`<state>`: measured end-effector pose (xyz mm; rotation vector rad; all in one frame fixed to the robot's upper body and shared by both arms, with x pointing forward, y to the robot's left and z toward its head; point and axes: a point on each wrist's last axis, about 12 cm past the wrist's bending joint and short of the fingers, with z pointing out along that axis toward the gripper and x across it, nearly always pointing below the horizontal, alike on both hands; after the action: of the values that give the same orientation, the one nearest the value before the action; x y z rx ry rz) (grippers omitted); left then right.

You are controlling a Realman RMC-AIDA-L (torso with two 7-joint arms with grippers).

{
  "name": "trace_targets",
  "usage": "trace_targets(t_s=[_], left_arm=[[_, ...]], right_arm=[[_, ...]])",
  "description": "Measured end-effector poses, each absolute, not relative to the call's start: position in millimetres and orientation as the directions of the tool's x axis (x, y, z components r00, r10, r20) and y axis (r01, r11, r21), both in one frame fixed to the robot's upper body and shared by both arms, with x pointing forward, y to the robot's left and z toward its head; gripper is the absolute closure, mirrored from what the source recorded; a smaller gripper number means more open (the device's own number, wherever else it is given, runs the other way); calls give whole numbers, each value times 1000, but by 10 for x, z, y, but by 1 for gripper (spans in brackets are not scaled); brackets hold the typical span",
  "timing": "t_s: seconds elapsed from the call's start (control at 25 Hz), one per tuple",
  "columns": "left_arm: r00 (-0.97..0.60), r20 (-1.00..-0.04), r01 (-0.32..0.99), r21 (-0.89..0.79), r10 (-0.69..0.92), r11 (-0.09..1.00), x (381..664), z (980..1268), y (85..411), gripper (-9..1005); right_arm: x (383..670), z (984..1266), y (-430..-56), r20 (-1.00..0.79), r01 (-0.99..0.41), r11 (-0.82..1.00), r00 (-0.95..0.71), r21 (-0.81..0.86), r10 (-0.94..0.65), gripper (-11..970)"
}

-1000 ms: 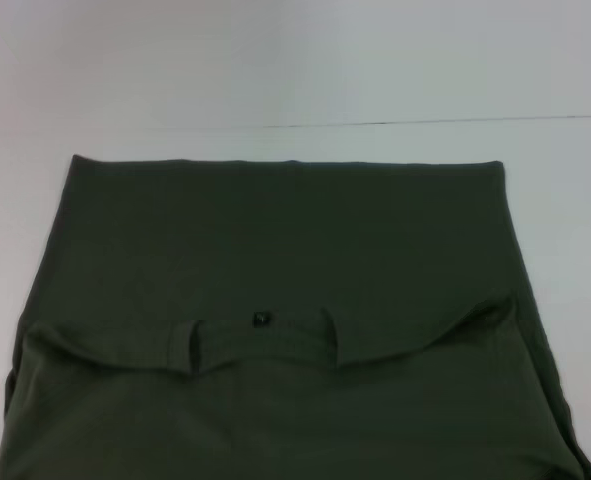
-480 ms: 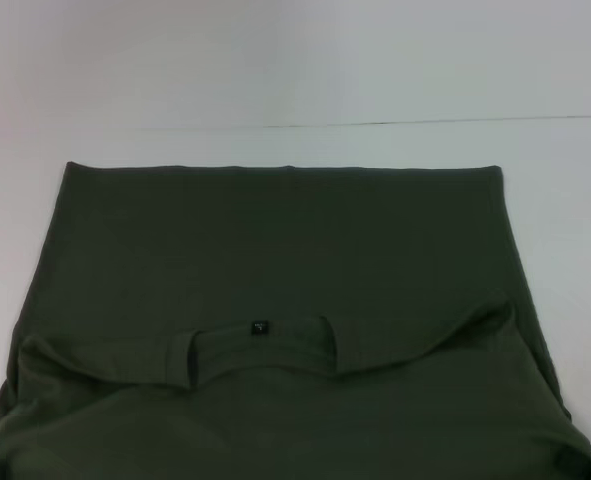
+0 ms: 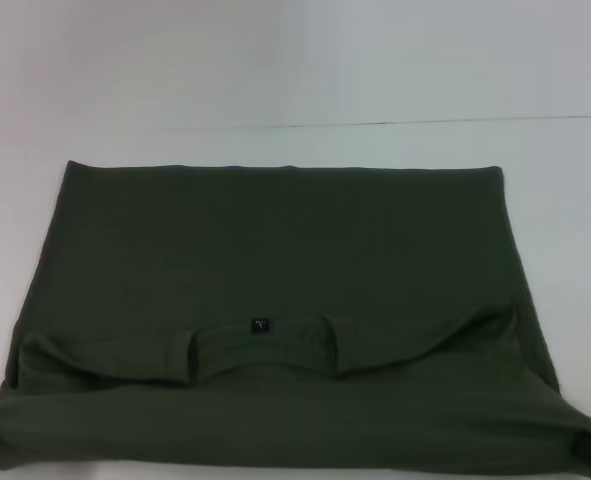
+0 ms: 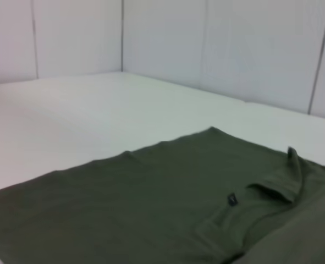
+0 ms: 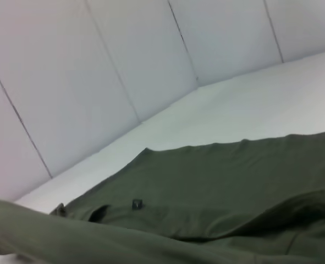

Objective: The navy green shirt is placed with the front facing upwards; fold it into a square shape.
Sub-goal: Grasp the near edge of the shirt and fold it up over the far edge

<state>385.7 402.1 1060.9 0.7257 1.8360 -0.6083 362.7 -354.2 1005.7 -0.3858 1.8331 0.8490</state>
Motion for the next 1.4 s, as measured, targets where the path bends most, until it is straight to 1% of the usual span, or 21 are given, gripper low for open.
trace_targets(t_s=[0.24, 0.36, 0.48, 0.56, 0.64, 0.76, 0.84, 0.88, 0.96, 1.08, 1.4], left_arm=[[-290, -939, 713, -84, 184, 696, 3879, 10611, 4011, 984], [-283, -946, 703, -93, 158, 705, 3908, 10631, 4009, 983], [-295, -948, 682, -123, 118, 721, 3983, 10651, 4006, 983], [-313, -947, 650, -158, 72, 743, 4098, 10671, 4008, 983], [-320, -945, 639, -167, 62, 751, 4143, 10676, 4011, 983], [-348, -937, 604, -195, 35, 773, 4291, 10679, 3999, 983], [-348, -937, 604, -195, 35, 773, 4291, 10679, 3999, 983], [-374, -927, 562, -213, 16, 799, 4499, 10674, 3959, 983], [-381, -925, 551, -215, 13, 806, 4571, 10671, 3935, 983], [-393, -919, 523, -218, 6, 824, 4752, 10670, 3873, 983], [-370, -929, 477, -173, 19, 862, 5294, 10773, 3656, 984]], right_arm=[[3650, 10076, -3573, -900, -611, 701, -423, 368, 104, 909], [3694, 10110, -3572, -897, -610, 691, -423, 387, 129, 908], [3815, 10167, -3603, -872, -582, 680, -452, 446, 186, 908], [3941, 10228, -3622, -851, -567, 664, -476, 488, 219, 908], [4081, 10295, -3618, -837, -565, 644, -493, 515, 237, 908], [4373, 10408, -3571, -809, -556, 613, -524, 562, 266, 907], [4509, 10453, -3540, -798, -550, 603, -536, 578, 275, 907], [4600, 10481, -3520, -790, -544, 599, -545, 587, 280, 907], [4781, 10530, -3477, -774, -528, 596, -565, 604, 284, 907], [5049, 10585, -3421, -755, -490, 615, -588, 618, 290, 906], [5600, 10725, -3296, -743, -406, 686, -597, 604, 301, 906]])
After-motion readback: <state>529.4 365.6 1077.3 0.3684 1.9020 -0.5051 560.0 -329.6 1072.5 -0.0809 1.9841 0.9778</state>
